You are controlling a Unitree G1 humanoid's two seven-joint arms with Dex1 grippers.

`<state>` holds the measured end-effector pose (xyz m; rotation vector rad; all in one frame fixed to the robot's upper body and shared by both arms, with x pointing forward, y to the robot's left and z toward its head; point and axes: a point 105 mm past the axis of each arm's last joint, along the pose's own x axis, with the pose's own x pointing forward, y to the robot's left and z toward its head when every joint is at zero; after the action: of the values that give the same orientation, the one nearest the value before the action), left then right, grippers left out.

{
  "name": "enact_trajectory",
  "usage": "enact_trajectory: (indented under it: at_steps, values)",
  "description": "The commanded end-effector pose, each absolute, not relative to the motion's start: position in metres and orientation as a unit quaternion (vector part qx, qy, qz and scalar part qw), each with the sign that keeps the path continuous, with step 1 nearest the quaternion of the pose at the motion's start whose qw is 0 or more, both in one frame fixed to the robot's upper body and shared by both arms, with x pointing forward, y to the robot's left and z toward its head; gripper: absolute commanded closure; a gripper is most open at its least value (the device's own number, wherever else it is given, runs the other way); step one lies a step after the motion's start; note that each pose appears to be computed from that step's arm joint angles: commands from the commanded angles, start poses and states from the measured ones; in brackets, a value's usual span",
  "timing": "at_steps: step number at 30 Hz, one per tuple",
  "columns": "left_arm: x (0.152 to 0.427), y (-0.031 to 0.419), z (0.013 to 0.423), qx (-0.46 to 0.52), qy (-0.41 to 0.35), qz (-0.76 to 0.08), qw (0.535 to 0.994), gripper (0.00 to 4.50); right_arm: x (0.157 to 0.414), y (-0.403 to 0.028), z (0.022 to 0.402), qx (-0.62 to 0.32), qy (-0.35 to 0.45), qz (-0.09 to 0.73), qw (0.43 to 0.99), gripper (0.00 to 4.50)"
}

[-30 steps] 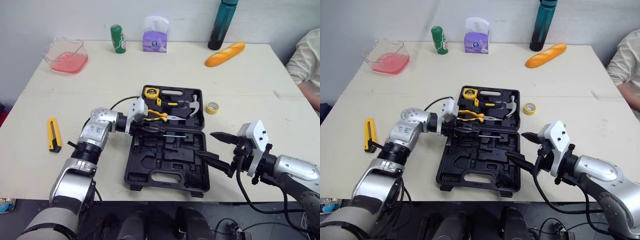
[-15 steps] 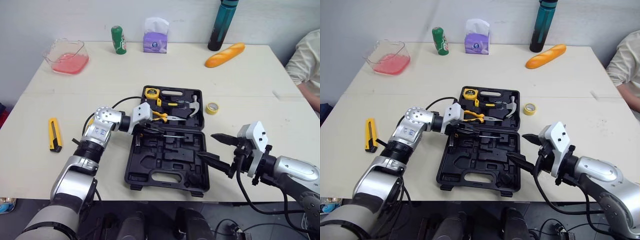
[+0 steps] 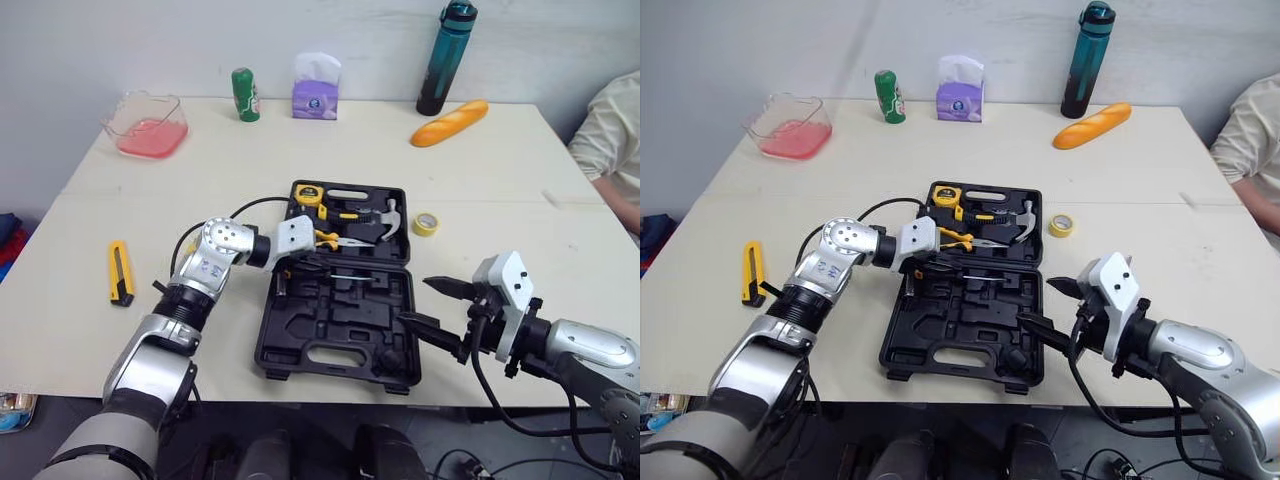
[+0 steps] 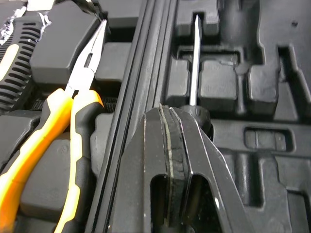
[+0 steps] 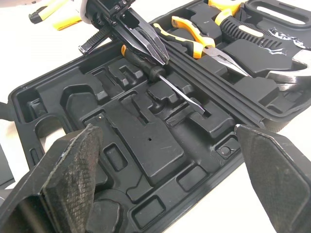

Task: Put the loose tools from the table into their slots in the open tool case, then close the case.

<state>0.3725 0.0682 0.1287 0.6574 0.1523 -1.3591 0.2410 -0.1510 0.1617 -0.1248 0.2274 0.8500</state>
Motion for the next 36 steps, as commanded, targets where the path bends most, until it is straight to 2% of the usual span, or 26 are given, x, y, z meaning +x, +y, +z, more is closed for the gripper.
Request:
enact_trajectory:
  at_steps: [1, 6, 11, 14, 18, 25, 28, 32, 35, 36]
  values:
    - [0.367, 0.067, 0.131, 0.255, 0.054, -0.638, 0.725, 4.44, 0.241, -0.152, 0.17, -0.073, 0.092, 0.411, 0.904, 0.0]
    - [0.365, 0.066, 0.143, 0.229, 0.034, -0.651, 0.723, 4.44, 0.241, -0.15, 0.169, -0.071, 0.093, 0.415, 0.902, 0.0]
    - [0.361, 0.067, 0.136, 0.24, 0.048, -0.659, 0.712, 4.44, 0.241, -0.15, 0.168, -0.072, 0.095, 0.417, 0.901, 0.0]
    - [0.366, 0.072, 0.121, 0.266, 0.08, -0.641, 0.715, 4.44, 0.241, -0.15, 0.168, -0.072, 0.095, 0.416, 0.901, 0.0]
    - [0.366, 0.088, 0.085, 0.331, 0.164, -0.619, 0.694, 4.44, 0.241, -0.149, 0.167, -0.068, 0.095, 0.416, 0.902, 0.0]
    - [0.353, 0.092, 0.057, 0.344, 0.206, -0.633, 0.662, 4.44, 0.243, -0.15, 0.163, -0.063, 0.098, 0.406, 0.906, 0.0]
    - [0.357, 0.09, 0.06, 0.341, 0.196, -0.627, 0.673, 4.44, 0.245, -0.153, 0.16, -0.063, 0.102, 0.399, 0.909, 0.0]
    - [0.364, 0.088, 0.093, 0.283, 0.148, -0.624, 0.713, 4.44, 0.247, -0.16, 0.16, -0.062, 0.1, 0.384, 0.916, 0.0]
    - [0.362, 0.108, 0.146, 0.177, 0.075, -0.609, 0.77, 3.54, 0.248, -0.186, 0.164, -0.061, 0.098, 0.348, 0.93, 0.0]
    - [0.359, 0.118, 0.156, 0.156, 0.061, -0.598, 0.784, 3.05, 0.247, -0.195, 0.165, -0.061, 0.101, 0.338, 0.934, 0.0]
